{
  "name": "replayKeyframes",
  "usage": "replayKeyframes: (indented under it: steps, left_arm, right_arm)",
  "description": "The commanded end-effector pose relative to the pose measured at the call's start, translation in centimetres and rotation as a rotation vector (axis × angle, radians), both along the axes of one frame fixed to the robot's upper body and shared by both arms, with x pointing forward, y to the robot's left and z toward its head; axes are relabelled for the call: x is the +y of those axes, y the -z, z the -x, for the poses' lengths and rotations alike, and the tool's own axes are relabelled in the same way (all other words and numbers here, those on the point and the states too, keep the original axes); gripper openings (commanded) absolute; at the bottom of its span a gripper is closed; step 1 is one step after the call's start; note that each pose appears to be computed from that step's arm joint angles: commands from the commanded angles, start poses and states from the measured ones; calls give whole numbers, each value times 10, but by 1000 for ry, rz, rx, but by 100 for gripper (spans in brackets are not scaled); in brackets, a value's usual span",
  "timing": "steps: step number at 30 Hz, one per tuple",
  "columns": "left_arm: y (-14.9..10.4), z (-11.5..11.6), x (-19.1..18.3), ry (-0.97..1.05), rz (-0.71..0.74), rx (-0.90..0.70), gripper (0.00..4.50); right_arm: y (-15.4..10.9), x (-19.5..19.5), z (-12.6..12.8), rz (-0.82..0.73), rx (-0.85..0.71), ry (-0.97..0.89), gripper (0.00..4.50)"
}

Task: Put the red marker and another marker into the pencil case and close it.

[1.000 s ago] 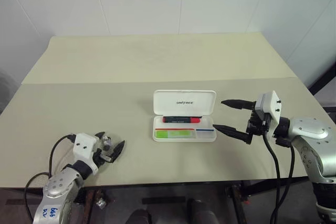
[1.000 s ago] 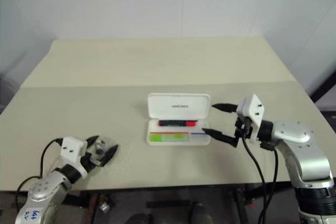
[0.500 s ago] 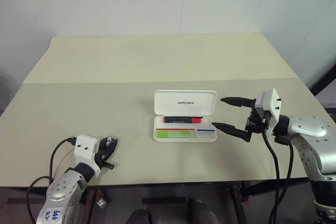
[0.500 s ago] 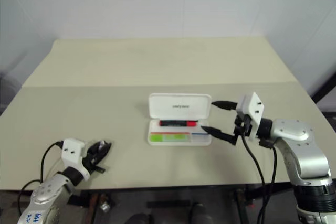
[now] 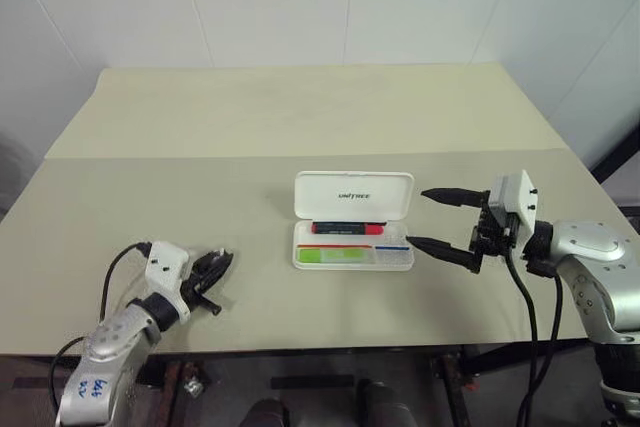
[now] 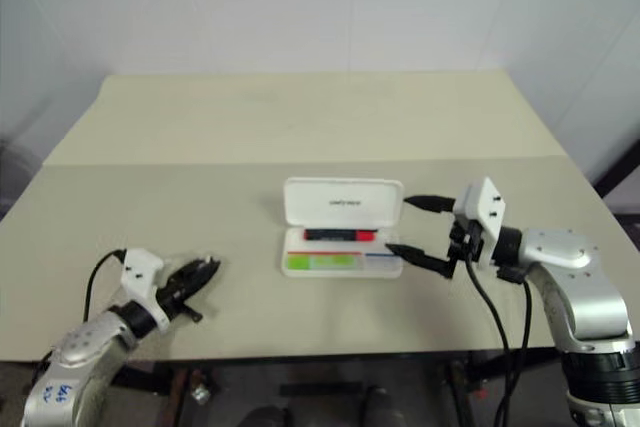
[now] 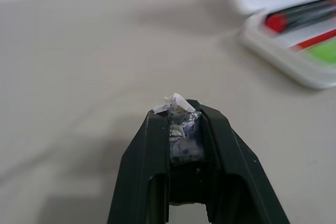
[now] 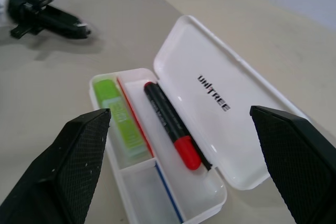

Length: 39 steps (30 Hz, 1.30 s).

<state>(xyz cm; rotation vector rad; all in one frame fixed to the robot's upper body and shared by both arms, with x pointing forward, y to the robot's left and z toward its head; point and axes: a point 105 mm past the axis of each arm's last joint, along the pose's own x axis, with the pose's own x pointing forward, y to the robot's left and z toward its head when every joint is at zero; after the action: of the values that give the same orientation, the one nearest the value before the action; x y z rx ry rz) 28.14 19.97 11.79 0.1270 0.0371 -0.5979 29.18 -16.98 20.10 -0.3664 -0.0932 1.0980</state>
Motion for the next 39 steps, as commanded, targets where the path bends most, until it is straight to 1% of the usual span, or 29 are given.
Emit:
replayKeyframes:
  steps: [1,4,8,13,16,19,22,31,39]
  left_arm:
    - [-25,3,-14,222,-46,-69,39]
    - [-37,4,-27,414,-103,-75,39]
    - [-45,-5,-46,564,-184,-75,39]
    - [-56,-15,-86,699,-192,-98,39]
    - [-54,-16,-110,759,-191,-95,39]
    - [-42,-19,-125,767,-195,-71,39]
    - [-33,-20,-141,787,-197,-60,39]
    - [-40,-34,-180,844,-184,-110,39]
    - [-31,-39,-213,933,-200,-102,39]
  right_arm:
    - [-11,-1,11,10,-15,-52,450]
    - [-10,-4,14,27,-2,-52,450]
    - [-4,-22,7,44,-3,36,450]
    - [23,-65,4,87,57,205,450]
    - [36,-87,8,107,89,285,450]
    - [41,-98,13,108,97,327,450]
    - [44,-101,20,110,108,342,450]
    - [45,-103,32,117,114,371,450]
    - [42,-94,39,109,107,384,450]
